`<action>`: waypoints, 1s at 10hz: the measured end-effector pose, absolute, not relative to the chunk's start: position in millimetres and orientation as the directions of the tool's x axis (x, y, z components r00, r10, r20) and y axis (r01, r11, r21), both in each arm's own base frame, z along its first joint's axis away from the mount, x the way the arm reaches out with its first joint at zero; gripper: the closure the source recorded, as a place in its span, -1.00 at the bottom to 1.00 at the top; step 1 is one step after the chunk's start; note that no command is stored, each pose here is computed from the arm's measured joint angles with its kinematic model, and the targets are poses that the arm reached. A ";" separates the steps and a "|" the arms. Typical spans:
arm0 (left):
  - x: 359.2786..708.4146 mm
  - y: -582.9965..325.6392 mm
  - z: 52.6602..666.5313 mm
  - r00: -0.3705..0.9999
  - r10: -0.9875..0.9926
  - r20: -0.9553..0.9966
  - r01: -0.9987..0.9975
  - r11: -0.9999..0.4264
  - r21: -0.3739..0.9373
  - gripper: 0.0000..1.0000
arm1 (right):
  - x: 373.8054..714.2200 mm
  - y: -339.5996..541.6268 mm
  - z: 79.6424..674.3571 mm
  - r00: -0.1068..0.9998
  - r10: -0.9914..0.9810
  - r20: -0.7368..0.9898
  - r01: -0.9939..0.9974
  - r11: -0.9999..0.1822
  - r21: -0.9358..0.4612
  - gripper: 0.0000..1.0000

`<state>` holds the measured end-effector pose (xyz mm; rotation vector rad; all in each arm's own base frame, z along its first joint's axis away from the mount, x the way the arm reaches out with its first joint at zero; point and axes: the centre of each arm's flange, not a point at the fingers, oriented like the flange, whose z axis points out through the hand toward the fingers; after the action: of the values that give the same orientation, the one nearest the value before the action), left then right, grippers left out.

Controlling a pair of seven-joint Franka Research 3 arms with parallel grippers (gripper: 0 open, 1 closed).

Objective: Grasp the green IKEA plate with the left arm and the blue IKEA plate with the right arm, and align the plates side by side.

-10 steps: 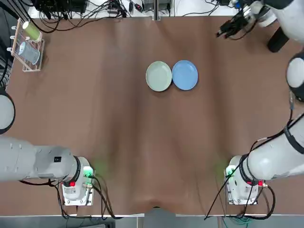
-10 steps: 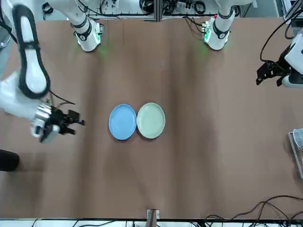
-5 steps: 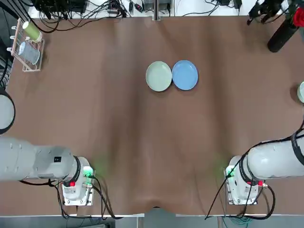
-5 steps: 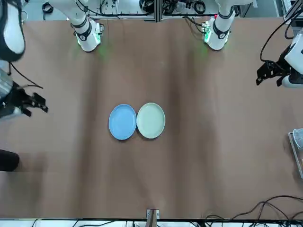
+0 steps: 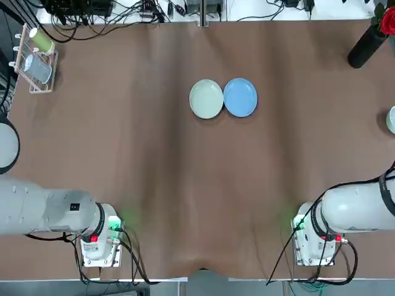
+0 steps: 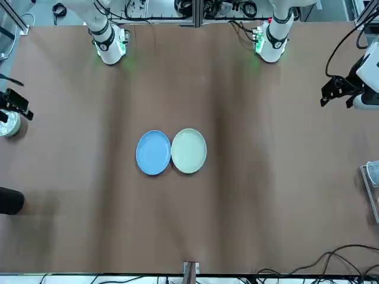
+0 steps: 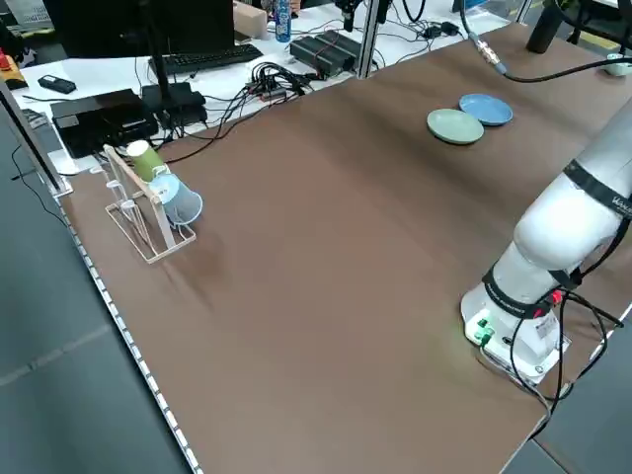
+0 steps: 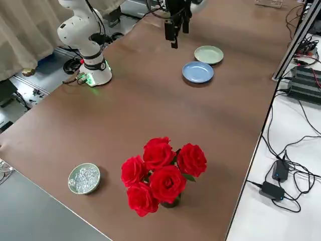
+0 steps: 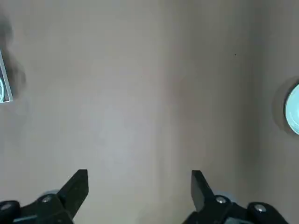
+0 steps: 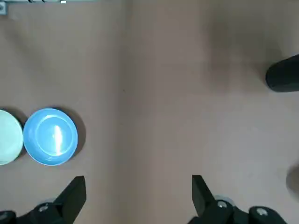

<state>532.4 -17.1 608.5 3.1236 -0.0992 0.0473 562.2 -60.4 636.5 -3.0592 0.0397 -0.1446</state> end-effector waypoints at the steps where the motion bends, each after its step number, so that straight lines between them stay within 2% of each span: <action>1: 532.4 -17.0 608.5 0.998 -0.063 0.031 -0.064 -0.998 0.015 -0.95 | 559.2 -53.4 645.7 0.994 -0.061 0.088 -0.056 -0.997 -0.062 -1.00; 4: 532.7 -16.7 607.9 0.998 -0.062 0.030 -0.063 -0.998 0.015 -0.95 | 554.4 -53.4 666.2 0.994 -0.050 0.093 -0.054 -0.998 0.034 -1.00; 10: 533.9 -16.0 605.8 0.998 -0.061 0.026 -0.062 -0.998 0.015 -0.95 | 557.3 -68.8 656.1 0.997 -0.033 0.068 -0.035 -0.999 0.023 -1.00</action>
<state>533.9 -16.0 605.8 3.1236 -0.0960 0.0393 557.3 -68.8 656.1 -3.1635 0.0539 -0.1069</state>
